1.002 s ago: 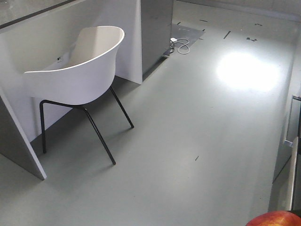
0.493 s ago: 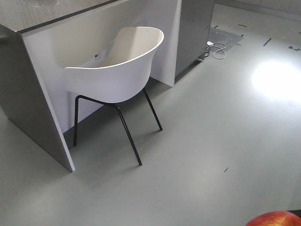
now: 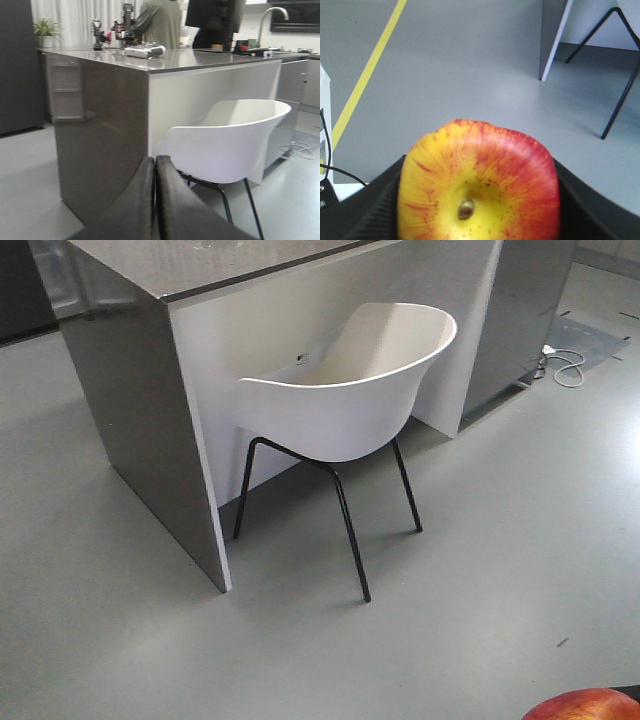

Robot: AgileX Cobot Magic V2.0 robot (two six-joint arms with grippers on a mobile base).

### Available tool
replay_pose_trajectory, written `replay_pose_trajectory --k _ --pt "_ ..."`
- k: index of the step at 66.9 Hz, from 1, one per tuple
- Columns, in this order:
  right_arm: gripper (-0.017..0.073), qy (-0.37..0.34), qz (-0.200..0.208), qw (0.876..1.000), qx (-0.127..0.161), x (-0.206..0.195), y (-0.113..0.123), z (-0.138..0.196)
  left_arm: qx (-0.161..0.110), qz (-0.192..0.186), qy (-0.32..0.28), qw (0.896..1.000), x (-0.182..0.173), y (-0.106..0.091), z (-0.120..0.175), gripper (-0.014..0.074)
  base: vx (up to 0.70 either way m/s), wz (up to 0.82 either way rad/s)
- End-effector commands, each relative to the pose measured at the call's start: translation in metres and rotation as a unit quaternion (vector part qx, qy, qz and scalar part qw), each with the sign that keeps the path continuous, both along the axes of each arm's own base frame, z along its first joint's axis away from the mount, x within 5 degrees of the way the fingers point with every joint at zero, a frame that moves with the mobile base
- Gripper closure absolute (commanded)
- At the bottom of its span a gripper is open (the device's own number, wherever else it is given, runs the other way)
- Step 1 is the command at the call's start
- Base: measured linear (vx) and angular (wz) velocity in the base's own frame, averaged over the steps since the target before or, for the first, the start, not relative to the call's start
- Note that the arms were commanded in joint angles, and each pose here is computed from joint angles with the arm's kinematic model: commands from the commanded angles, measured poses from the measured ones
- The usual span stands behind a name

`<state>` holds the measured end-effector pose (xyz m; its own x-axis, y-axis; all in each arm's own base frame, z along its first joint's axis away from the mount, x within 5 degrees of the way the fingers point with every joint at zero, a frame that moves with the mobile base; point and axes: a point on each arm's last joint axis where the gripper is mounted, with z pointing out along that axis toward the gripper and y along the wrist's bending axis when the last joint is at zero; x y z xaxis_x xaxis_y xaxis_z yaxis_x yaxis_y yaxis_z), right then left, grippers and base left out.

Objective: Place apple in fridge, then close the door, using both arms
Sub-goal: 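Drive the base along the counter holding the apple in the right gripper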

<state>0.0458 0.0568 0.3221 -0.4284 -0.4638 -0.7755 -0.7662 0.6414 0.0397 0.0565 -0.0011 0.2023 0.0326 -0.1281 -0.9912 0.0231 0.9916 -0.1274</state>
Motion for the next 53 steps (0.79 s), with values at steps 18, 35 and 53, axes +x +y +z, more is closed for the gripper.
replay_pose_trajectory --k 18,35,53 --pt "0.0402 -0.028 -0.004 0.999 0.028 0.0026 0.0023 0.0118 -0.006 -0.003 -0.054 0.998 -0.0029 -0.0002 0.0134 0.06 0.03 0.38" --pt "0.0402 -0.028 -0.004 0.999 0.028 0.0026 0.0023 0.0118 -0.006 -0.003 -0.054 0.998 -0.0029 -0.0002 0.0134 0.06 0.04 0.41" --pt "0.0402 -0.028 -0.004 0.999 0.028 0.0026 0.0023 0.0118 -0.006 -0.003 -0.054 0.998 -0.0029 -0.0002 0.0134 0.06 0.05 0.44"
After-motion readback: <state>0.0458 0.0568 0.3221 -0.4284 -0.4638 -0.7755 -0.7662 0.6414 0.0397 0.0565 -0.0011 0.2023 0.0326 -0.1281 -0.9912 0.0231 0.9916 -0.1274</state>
